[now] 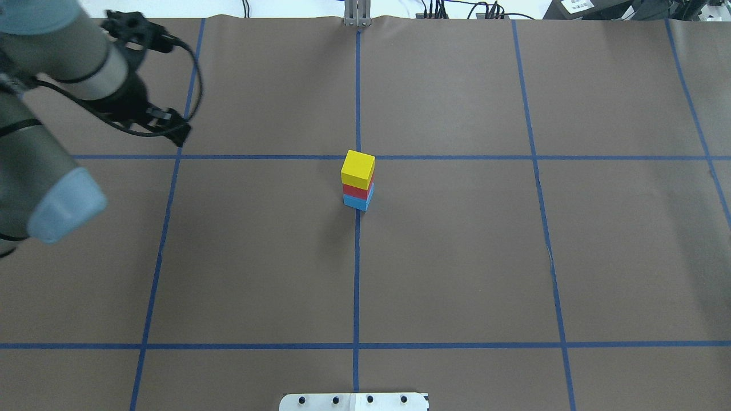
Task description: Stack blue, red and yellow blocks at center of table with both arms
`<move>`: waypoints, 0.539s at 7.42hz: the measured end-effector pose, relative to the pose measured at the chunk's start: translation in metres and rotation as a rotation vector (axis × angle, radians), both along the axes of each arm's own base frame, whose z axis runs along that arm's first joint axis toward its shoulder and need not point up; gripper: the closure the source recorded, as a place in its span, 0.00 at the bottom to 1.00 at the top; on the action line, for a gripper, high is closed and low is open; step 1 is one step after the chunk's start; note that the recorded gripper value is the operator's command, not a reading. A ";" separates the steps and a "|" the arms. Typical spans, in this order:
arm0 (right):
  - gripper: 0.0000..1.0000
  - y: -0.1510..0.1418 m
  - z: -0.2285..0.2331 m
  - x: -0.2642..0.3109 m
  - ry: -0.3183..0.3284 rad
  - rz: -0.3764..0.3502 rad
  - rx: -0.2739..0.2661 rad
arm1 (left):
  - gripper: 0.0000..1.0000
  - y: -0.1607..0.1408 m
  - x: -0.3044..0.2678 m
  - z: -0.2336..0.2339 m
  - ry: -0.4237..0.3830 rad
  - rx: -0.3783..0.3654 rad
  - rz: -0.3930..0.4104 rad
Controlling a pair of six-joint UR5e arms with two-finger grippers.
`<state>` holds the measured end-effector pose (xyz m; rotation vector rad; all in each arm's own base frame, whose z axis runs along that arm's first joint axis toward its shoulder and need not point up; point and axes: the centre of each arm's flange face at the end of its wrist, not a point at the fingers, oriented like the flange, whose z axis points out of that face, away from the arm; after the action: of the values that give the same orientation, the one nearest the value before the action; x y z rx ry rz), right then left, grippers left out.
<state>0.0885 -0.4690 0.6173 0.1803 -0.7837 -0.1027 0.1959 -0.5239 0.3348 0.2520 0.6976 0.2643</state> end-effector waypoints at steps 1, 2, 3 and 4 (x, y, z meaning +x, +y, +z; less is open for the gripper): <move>0.01 0.003 0.004 0.003 0.001 0.007 -0.007 | 0.00 -0.005 -0.062 0.051 -0.031 0.000 0.013; 0.01 0.005 0.006 0.004 0.000 0.012 -0.017 | 0.00 -0.012 -0.119 0.109 -0.058 -0.038 0.018; 0.01 0.006 0.009 0.004 -0.003 0.018 -0.029 | 0.00 -0.015 -0.161 0.168 -0.064 -0.114 0.006; 0.01 0.006 0.010 0.004 -0.006 0.020 -0.038 | 0.00 -0.011 -0.186 0.219 -0.064 -0.181 -0.009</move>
<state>0.0921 -0.4626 0.6275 0.1526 -0.7894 -0.0683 0.0104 -0.5346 0.5539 0.0734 0.6521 0.1979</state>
